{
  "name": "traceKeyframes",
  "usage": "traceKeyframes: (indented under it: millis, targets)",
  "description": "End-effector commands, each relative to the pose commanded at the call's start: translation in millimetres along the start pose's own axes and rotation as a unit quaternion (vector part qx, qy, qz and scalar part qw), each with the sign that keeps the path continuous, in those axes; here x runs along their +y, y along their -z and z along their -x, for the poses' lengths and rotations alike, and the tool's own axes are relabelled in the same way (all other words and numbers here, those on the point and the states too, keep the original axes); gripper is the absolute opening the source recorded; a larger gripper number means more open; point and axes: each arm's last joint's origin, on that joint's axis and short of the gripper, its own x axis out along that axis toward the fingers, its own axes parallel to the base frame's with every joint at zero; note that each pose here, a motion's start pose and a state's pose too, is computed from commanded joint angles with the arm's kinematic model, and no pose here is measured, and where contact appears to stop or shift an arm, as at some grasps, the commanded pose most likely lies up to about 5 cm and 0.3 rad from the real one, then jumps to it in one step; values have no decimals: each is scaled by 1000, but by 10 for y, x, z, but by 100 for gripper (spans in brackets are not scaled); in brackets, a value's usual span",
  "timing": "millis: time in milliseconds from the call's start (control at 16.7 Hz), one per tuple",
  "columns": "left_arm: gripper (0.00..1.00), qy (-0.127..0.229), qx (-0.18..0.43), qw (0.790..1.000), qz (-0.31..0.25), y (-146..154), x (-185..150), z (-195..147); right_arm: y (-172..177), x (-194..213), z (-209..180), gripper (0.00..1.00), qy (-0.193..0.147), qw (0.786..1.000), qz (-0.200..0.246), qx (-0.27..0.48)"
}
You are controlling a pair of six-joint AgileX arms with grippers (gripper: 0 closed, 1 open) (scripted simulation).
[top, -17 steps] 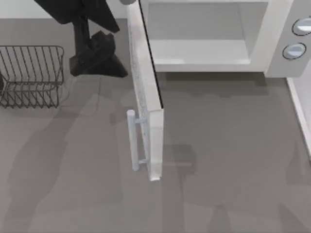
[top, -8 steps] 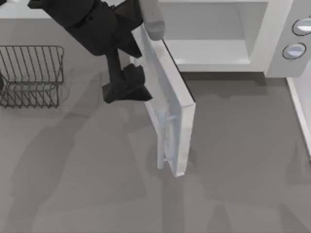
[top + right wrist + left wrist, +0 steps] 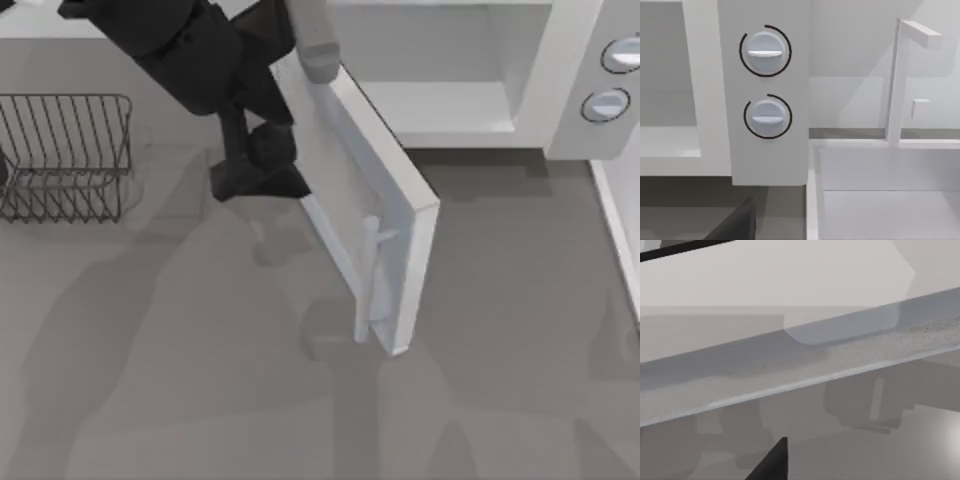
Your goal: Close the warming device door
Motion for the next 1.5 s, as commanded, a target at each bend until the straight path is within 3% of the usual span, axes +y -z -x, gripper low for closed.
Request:
traceKeyframes:
  millis: [480, 1080, 1500]
  targets:
    - [2, 0, 0, 1000, 0, 0, 0, 0, 0, 0, 0, 100, 0, 1000, 0, 0]
    - [0, 0, 0, 1000, 1, -4, 2, -5, 0, 0, 0, 100, 0, 1000, 0, 0]
    - [0, -1, 0, 1000, 1, -164, -31, -96, 0, 0, 0, 100, 0, 1000, 0, 0]
